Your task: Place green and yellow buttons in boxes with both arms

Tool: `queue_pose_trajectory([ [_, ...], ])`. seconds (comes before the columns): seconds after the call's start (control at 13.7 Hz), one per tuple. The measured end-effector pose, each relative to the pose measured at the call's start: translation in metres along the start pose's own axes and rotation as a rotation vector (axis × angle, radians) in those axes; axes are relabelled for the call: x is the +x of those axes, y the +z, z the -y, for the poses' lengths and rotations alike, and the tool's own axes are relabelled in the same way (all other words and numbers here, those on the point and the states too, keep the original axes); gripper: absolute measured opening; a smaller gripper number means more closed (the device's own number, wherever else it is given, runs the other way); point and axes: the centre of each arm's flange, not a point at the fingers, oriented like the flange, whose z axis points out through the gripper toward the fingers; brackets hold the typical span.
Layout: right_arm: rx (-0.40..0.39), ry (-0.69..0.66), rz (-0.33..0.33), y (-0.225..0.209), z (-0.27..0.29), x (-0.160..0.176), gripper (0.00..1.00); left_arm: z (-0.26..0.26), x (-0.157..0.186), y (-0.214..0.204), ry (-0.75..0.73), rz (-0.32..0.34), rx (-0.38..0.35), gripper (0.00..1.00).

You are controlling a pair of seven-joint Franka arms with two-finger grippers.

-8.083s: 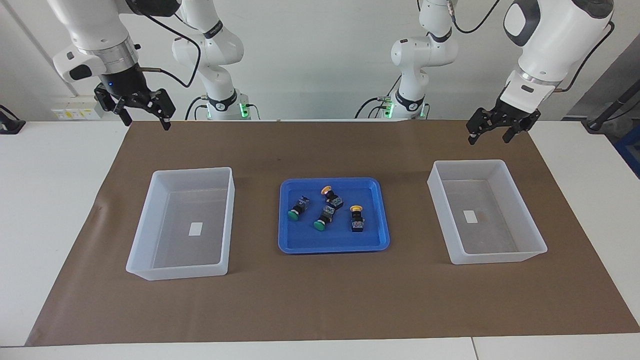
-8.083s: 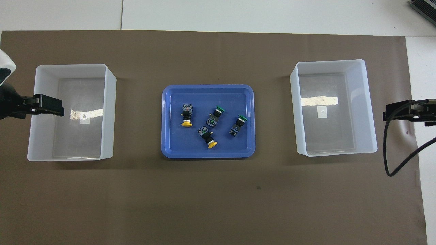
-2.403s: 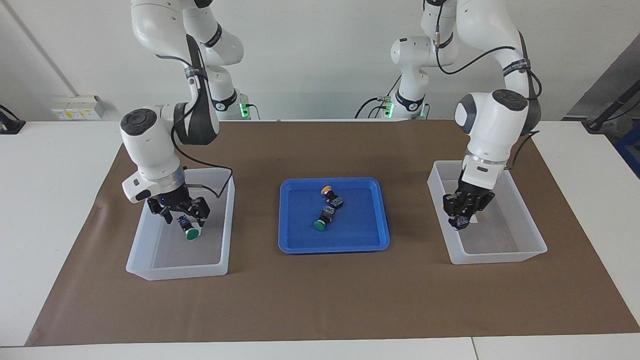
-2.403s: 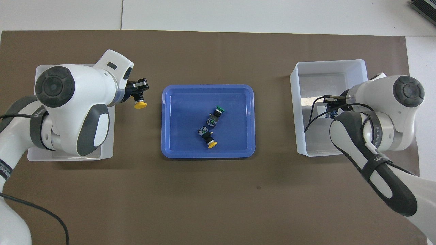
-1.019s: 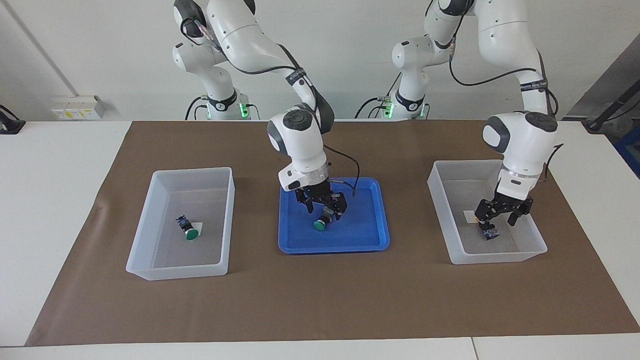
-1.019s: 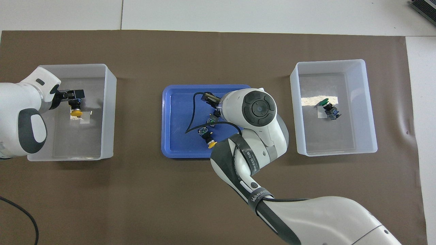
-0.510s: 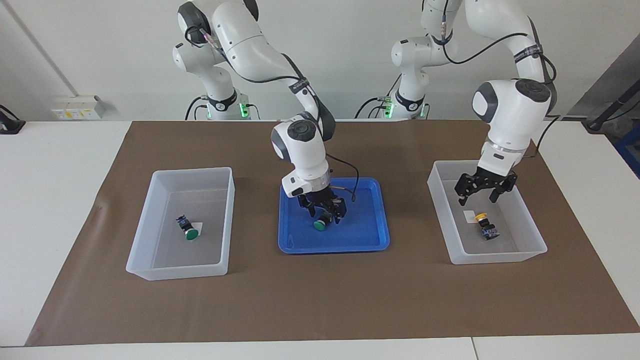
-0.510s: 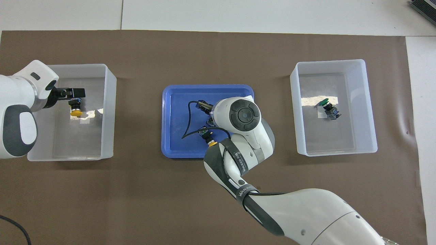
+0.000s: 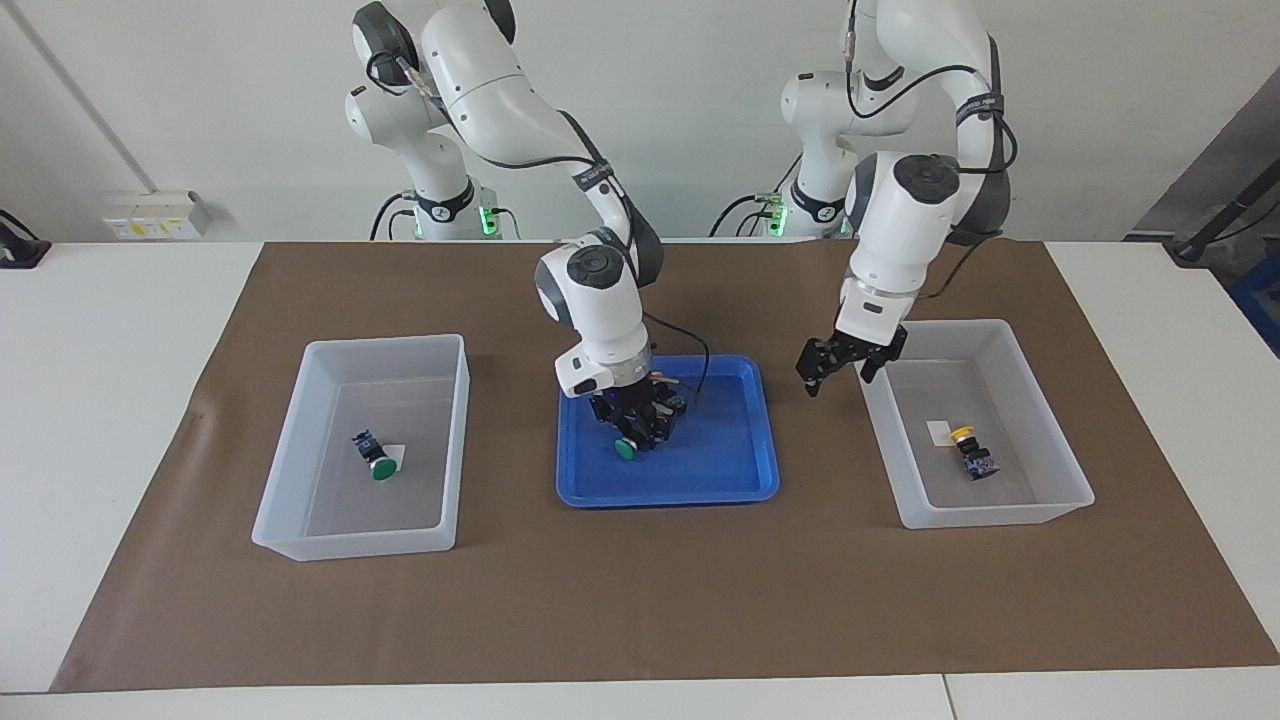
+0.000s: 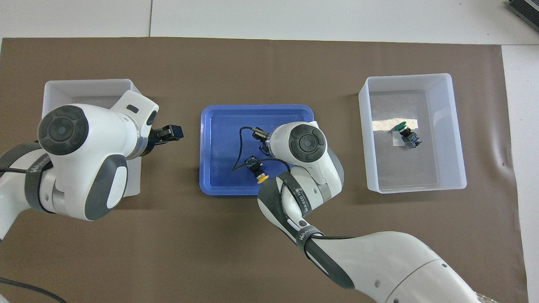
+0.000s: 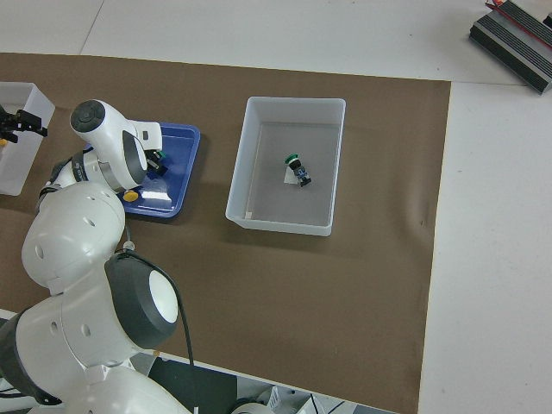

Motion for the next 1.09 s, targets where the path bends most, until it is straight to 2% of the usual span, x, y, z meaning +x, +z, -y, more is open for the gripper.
queue_pose_trajectory([
  [0.36,-0.045,-0.007,-0.001,-0.145,-0.052,0.078,0.43,-0.057,-0.048,0.005,-0.098,0.009,-0.017,1.00],
  [0.51,-0.063,-0.060,0.001,-0.174,-0.079,0.100,0.43,-0.084,-0.069,0.017,-0.143,0.020,-0.023,1.00],
  [0.73,-0.110,-0.194,0.034,-0.188,-0.146,0.151,0.43,-0.119,-0.085,0.048,-0.186,0.042,-0.025,1.00],
  [0.87,-0.137,-0.275,0.072,-0.179,-0.198,0.175,0.43,-0.149,-0.085,0.070,-0.217,0.048,-0.024,1.00],
  [1.09,-0.158,-0.327,0.115,-0.148,-0.250,0.176,0.43,-0.178,-0.085,0.102,-0.220,0.034,-0.020,1.00],
])
